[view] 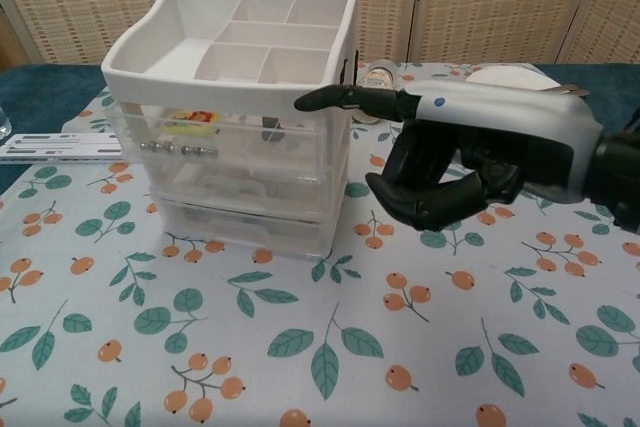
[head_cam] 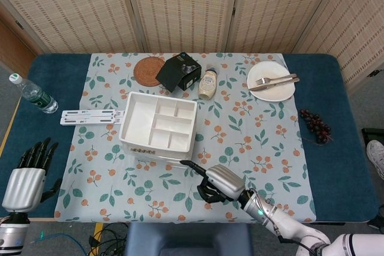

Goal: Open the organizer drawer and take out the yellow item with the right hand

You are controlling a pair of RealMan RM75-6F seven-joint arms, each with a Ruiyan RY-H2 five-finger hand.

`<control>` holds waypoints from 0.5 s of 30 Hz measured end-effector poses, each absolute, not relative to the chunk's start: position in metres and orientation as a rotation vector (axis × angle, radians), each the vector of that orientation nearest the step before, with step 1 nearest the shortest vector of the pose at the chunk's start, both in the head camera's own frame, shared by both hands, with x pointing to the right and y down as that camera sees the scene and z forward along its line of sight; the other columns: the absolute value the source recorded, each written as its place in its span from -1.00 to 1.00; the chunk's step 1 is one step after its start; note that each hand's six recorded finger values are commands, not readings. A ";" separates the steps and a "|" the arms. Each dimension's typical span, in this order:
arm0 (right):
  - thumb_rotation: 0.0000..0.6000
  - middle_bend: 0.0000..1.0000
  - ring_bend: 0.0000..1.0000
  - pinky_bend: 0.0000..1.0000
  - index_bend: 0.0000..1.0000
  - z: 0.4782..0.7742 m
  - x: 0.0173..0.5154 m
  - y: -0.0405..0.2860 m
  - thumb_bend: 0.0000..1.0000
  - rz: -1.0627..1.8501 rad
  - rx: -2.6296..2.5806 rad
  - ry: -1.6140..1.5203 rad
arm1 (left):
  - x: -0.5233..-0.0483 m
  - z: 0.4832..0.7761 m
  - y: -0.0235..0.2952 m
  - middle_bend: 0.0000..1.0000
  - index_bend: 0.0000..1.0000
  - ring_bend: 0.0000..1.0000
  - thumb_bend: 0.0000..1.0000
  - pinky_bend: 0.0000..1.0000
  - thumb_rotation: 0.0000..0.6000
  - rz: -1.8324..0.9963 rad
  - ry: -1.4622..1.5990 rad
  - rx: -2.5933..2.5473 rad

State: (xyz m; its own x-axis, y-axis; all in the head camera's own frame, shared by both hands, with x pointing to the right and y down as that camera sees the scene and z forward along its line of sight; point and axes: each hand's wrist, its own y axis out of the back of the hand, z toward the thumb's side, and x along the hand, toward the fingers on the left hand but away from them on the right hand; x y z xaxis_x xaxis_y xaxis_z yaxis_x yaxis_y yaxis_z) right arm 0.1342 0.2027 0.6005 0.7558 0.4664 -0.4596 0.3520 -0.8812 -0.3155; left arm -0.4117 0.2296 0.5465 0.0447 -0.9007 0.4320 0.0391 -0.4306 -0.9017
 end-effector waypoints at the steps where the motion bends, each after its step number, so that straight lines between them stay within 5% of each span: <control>1: 1.00 0.93 1.00 0.85 -1.00 0.601 0.136 0.202 0.39 0.811 -2.738 -0.654 | -0.411 0.547 0.229 -1.00 -1.00 -0.93 -0.42 -0.74 1.00 -1.498 0.902 -1.532; 15: 1.00 0.93 1.00 0.85 -1.00 0.614 0.123 0.193 0.39 0.880 -2.759 -0.676 | -0.411 0.550 0.229 -1.00 -1.00 -0.93 -0.42 -0.74 1.00 -1.498 0.899 -1.540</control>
